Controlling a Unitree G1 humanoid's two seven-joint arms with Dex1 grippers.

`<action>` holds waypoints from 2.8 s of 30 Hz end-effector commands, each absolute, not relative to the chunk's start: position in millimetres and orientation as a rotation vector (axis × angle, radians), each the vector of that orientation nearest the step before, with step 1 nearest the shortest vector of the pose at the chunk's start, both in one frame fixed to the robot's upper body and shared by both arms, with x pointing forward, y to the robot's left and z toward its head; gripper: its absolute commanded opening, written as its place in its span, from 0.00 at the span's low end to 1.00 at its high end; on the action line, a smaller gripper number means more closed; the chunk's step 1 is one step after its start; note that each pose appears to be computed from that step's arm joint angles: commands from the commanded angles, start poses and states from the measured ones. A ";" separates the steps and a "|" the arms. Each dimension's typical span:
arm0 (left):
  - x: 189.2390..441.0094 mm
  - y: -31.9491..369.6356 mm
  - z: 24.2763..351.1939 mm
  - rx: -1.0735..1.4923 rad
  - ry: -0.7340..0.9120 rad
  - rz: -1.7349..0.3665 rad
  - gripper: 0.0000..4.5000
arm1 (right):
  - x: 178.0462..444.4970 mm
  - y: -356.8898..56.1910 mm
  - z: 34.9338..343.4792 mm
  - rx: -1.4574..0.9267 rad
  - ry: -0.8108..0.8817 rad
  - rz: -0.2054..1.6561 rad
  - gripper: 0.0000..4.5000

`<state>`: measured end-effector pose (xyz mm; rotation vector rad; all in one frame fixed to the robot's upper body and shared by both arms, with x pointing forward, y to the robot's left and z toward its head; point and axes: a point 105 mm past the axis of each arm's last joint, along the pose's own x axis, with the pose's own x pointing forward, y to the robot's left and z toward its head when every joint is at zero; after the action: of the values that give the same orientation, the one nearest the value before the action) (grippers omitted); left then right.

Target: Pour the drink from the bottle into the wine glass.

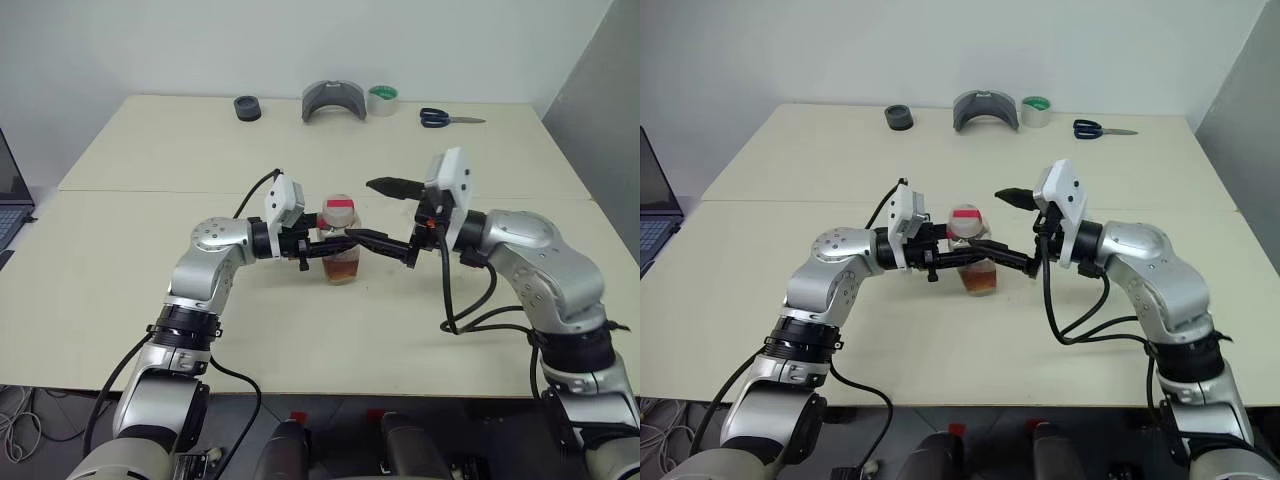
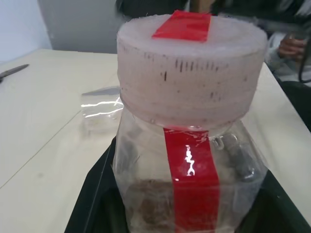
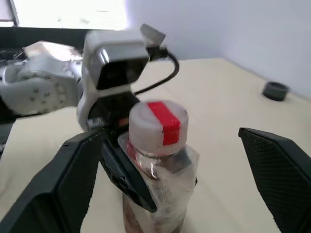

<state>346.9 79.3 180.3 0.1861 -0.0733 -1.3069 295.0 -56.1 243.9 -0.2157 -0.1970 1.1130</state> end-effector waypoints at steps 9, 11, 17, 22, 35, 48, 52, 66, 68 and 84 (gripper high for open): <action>352.7 76.1 192.4 0.224 -0.114 -1.353 0.40 | 303.6 -26.6 241.9 -0.175 -0.246 0.734 1.00; 353.6 75.0 192.8 0.224 -0.115 -1.357 0.40 | 303.4 -22.7 241.6 -0.164 -0.238 0.740 1.00; 354.1 70.7 192.4 0.237 -0.125 -1.371 0.40 | 307.5 -16.4 238.5 -0.142 -0.210 0.731 1.00; 354.5 70.8 192.7 0.240 -0.134 -1.367 0.40 | 311.4 -14.8 237.6 -0.138 -0.198 0.723 1.00; 351.5 71.8 194.1 0.249 -0.151 -1.366 0.40 | 311.9 -10.3 234.0 -0.174 -0.203 0.828 0.41; 350.8 74.3 195.1 0.292 -0.164 -1.384 0.40 | 332.9 -31.4 232.9 -0.378 -0.135 1.291 0.41; 350.9 73.4 194.1 0.287 -0.165 -1.375 0.40 | 330.8 -47.7 249.7 -0.314 -0.209 1.149 0.72; 363.9 69.2 199.7 0.267 -0.177 -1.338 0.40 | 308.1 -31.0 241.6 -0.173 -0.267 0.599 0.87; 364.5 68.3 199.7 0.268 -0.178 -1.341 0.40 | 314.4 -30.2 244.5 -0.164 -0.279 0.552 0.87; 363.8 68.0 197.2 0.273 -0.176 -1.343 0.40 | 320.6 -22.3 238.8 -0.153 -0.257 0.567 0.52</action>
<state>367.0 69.3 178.6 0.2356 -0.0913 -1.3330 318.0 -12.0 225.0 -0.1547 -0.2019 0.6171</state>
